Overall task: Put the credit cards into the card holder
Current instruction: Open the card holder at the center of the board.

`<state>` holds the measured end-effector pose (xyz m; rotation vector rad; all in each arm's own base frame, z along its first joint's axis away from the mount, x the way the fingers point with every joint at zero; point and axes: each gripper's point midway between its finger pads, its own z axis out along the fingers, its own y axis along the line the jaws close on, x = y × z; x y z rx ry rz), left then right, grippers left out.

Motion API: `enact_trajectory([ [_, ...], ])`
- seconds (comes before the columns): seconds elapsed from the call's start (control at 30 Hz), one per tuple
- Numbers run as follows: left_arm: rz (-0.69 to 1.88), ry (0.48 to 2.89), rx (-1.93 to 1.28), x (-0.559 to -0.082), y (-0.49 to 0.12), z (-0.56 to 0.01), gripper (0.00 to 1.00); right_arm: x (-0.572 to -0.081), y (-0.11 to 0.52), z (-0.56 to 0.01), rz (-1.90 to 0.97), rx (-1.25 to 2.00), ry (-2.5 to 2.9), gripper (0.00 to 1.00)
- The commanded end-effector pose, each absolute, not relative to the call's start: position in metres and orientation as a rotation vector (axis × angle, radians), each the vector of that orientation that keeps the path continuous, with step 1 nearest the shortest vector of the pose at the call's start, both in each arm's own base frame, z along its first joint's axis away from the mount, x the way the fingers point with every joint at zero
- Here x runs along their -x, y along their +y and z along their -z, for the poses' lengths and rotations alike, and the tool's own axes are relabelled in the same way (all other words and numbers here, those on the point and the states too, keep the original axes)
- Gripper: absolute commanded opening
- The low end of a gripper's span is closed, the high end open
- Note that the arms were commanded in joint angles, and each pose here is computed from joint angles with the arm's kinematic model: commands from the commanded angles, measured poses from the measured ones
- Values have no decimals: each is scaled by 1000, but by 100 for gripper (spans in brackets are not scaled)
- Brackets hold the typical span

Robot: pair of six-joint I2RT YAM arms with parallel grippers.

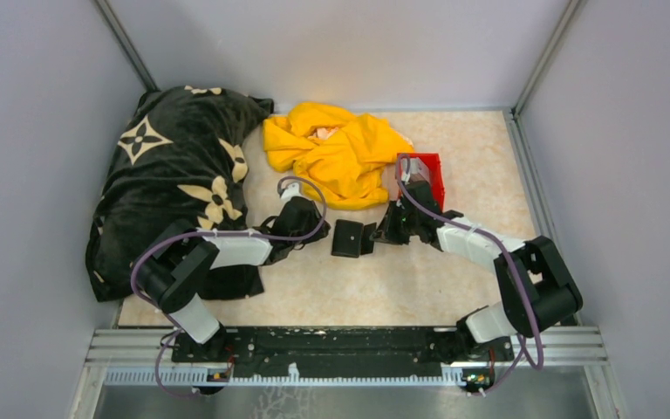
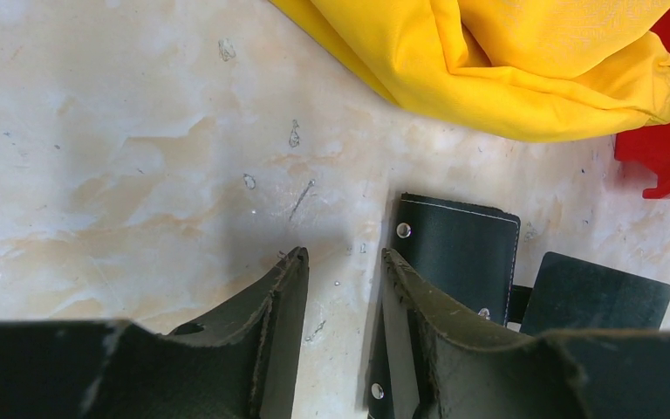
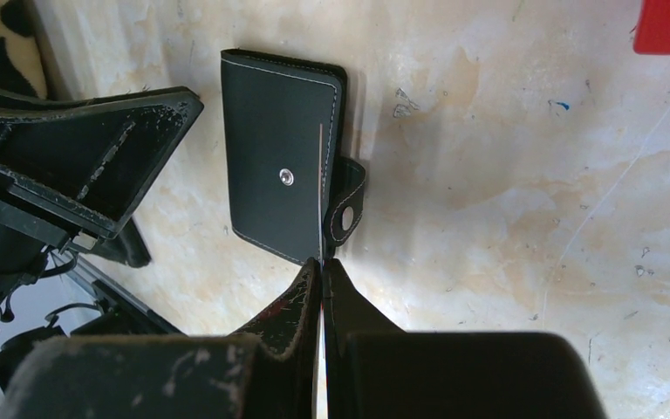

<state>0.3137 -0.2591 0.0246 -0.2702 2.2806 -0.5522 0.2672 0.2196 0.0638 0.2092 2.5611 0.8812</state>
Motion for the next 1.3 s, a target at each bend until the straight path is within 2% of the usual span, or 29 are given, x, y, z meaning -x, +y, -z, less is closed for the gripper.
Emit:
enact_trajectory([
  [0.0,216,2601,214,-244,-198,53,44,-278,223,-73,-925,-206,2499,0],
  [0.5,230,2635,190,-235,-202,64,40,-279,207,-63,-797,-223,2524,0],
  [1.27,239,2669,137,-224,-213,73,34,-283,222,-53,-898,-243,2519,0],
])
